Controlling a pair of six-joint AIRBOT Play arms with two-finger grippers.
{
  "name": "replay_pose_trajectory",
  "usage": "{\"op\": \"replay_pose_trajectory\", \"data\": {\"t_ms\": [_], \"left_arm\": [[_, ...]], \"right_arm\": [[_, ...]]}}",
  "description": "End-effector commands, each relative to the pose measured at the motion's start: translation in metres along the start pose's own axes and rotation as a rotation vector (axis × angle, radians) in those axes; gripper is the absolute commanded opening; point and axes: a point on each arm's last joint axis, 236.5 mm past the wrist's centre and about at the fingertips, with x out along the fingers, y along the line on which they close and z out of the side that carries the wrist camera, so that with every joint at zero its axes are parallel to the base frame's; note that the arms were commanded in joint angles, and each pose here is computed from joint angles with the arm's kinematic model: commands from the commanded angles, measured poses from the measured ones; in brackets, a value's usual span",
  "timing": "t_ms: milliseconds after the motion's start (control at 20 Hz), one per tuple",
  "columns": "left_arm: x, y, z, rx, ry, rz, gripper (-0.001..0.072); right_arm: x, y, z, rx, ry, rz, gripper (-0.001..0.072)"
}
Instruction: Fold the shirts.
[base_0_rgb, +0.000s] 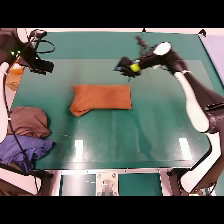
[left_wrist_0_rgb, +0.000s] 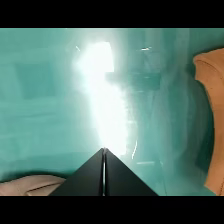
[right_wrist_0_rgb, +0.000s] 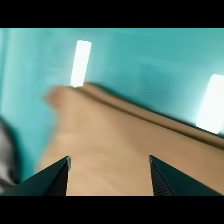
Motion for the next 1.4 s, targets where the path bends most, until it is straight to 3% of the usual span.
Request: {"op": "replay_pose_trajectory", "data": {"t_ms": [0,250,500,550,600,650,850,1000,1150,1350], "left_arm": [[0.000,-0.004,0.001,-0.001,-0.004,-0.015,0.0028],[0.000,-0.008,0.002,-0.008,-0.009,-0.035,0.0028],[0.000,-0.009,0.002,-0.009,-0.008,-0.036,0.0028],[0.000,-0.009,0.002,-0.009,-0.008,-0.036,0.0028],[0.000,-0.009,0.002,-0.009,-0.008,-0.036,0.0028],[0.000,-0.009,0.002,-0.008,-0.007,-0.036,0.0028],[0.000,-0.009,0.000,-0.008,0.001,-0.038,0.0027],[0.000,-0.010,0.000,-0.008,0.002,-0.040,0.0028],[0.000,-0.010,0.000,-0.008,0.001,-0.040,0.0028],[0.000,-0.010,0.000,-0.008,0.000,-0.042,0.0028]], "right_arm": [[-0.029,-0.090,-0.042,0.200,0.160,-0.099,0.0579],[0.040,-0.112,-0.097,0.303,0.208,-0.097,0.0602],[0.087,-0.052,-0.092,0.299,0.151,0.052,0.0599],[0.088,-0.045,-0.088,0.294,0.138,0.066,0.0464],[0.085,-0.040,-0.082,0.272,0.127,0.074,0.0067],[0.080,-0.038,-0.074,0.259,0.113,0.078,0.0021],[-0.004,-0.059,-0.017,0.256,-0.059,0.057,0.0018],[-0.113,-0.130,-0.003,0.316,-0.167,-0.127,0.0017],[-0.231,-0.211,-0.025,0.433,-0.294,-0.355,0.0016],[-0.365,-0.304,-0.111,0.687,-0.491,-0.579,0.0016]]}}
